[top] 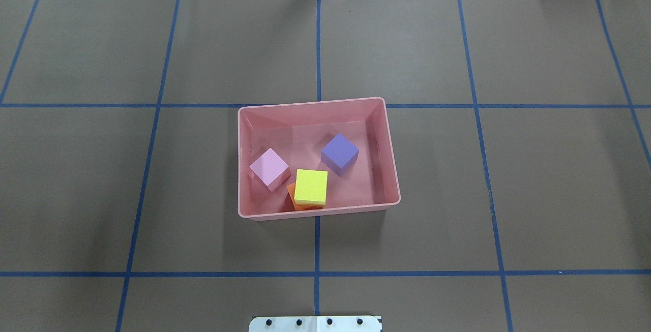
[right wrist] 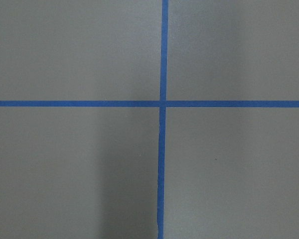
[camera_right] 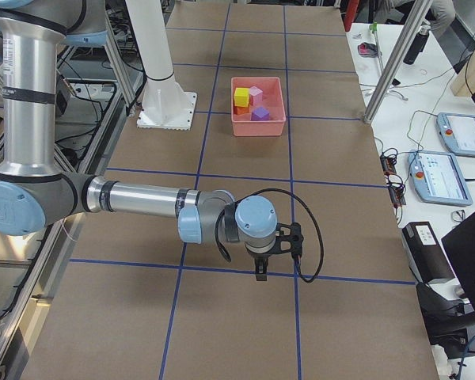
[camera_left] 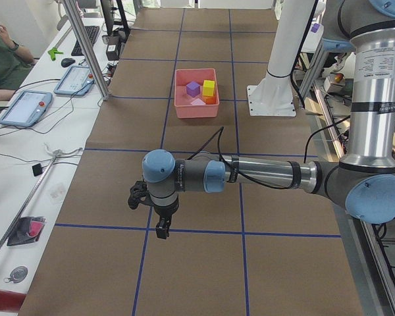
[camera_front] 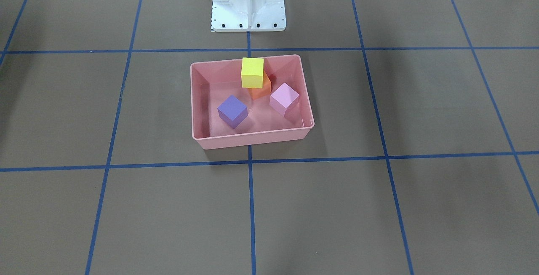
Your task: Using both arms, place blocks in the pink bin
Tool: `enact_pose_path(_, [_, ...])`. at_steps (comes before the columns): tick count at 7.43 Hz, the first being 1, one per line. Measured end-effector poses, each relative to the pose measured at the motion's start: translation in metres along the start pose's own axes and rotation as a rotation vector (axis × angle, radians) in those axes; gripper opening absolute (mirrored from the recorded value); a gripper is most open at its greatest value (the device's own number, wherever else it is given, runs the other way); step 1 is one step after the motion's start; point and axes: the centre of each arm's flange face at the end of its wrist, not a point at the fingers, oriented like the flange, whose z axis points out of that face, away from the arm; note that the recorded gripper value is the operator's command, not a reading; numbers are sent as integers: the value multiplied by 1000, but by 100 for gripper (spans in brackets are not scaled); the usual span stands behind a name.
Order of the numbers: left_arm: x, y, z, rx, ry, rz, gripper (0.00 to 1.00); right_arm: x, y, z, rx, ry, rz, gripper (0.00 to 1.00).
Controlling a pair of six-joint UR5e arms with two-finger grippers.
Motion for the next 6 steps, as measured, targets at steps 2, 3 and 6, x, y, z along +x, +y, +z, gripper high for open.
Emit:
enact_pose_path(2, [1,0,-1,2,0,2,100,1,0,1,-1,1,1,100])
enact_pose_path(3, [1,0,-1,3,-1,4,100,1,1,1,-2,1,1,100])
enact_pose_path(6, [2,-2,-3,7,-3,8,100,1,1,1,-1,2,0,100])
